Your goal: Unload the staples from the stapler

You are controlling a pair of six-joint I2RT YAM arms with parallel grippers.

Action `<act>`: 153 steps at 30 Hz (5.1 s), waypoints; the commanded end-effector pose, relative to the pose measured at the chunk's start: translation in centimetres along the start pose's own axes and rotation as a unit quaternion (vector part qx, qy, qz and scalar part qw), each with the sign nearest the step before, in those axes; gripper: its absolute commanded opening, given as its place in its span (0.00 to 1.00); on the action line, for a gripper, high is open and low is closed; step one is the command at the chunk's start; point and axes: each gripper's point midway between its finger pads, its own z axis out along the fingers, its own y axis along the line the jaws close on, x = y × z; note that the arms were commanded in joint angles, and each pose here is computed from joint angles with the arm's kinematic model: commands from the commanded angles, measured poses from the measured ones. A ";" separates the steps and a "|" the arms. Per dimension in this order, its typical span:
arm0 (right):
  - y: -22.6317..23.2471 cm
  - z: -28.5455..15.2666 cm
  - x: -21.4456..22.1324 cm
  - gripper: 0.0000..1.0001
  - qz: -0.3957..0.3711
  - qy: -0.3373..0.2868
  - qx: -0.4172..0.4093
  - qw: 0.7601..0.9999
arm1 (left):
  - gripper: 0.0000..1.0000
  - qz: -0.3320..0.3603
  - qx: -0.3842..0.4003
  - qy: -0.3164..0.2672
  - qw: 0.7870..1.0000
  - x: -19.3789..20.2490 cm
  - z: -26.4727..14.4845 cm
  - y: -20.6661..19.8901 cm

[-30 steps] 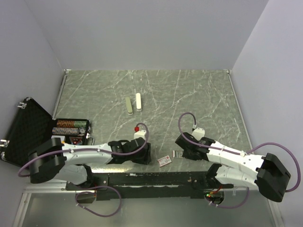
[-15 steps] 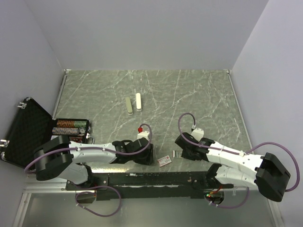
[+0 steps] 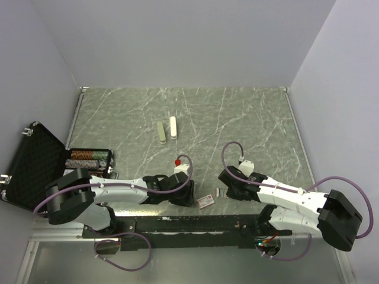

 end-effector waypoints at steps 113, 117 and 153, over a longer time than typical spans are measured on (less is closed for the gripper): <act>-0.1 -2.5 4.8 0.00 -0.120 0.011 0.009 0.993 | 0.19 0.076 -0.135 0.046 0.987 3.5 2.0 6.1; 0.1 -2.5 5.2 0.00 -0.128 0.011 0.013 0.992 | 0.18 0.073 -0.138 0.045 0.987 3.4 1.9 6.3; 2.8 -3.0 5.0 0.00 -0.152 -0.001 -0.023 0.988 | 0.09 0.080 -0.111 0.110 0.985 8.9 1.6 4.9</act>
